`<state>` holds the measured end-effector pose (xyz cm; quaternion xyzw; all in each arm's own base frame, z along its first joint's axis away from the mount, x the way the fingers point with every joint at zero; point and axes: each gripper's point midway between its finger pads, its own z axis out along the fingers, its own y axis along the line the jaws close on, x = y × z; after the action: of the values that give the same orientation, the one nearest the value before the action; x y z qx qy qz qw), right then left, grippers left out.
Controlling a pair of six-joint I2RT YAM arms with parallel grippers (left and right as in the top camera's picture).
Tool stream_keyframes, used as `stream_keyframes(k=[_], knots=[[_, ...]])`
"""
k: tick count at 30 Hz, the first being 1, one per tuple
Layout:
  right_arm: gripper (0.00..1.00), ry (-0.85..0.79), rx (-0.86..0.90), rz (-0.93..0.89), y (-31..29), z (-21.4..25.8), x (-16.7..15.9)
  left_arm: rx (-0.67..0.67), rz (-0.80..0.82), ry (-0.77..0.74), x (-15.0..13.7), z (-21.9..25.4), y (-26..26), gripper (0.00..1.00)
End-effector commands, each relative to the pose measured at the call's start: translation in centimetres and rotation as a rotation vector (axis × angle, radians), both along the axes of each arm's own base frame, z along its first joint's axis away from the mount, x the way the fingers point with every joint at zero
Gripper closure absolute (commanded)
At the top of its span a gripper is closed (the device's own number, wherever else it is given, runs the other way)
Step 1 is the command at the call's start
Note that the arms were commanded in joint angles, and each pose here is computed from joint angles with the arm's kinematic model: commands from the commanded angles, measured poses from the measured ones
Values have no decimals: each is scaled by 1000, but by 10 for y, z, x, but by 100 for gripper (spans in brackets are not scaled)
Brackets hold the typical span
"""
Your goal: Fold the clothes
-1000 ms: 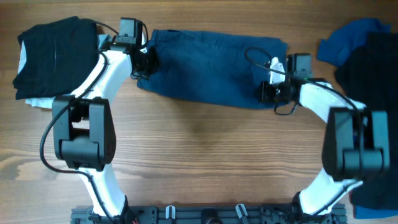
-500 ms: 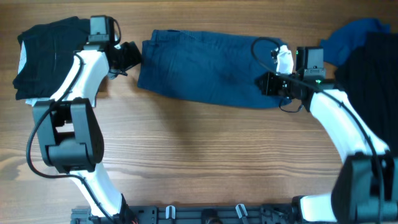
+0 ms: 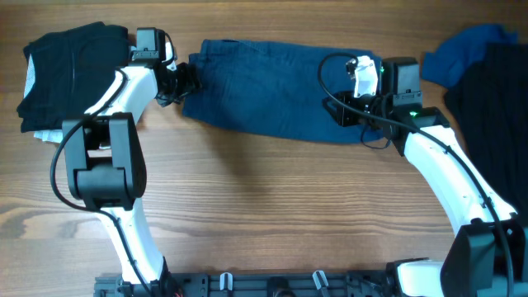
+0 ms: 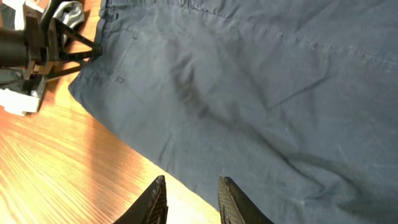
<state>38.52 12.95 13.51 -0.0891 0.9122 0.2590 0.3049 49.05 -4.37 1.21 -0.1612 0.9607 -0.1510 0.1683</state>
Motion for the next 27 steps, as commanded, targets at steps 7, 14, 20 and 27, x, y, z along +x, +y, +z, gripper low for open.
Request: stream_keyframes(k=[7, 14, 20, 27], knots=[[71, 18, -11, -8, -1, -8, 1, -30, -116, 80, -19, -31, -44, 29], [77, 23, -12, -9, -1, -9, 0, 47, -93, 103, -23, -36, -31, 79], [96, 47, 61, -94, 0, -3, 8, 82, -81, 96, -21, -35, -25, 96], [96, 31, 166, -105, 39, -1, 24, 71, -74, -35, -1, 27, -28, 96]])
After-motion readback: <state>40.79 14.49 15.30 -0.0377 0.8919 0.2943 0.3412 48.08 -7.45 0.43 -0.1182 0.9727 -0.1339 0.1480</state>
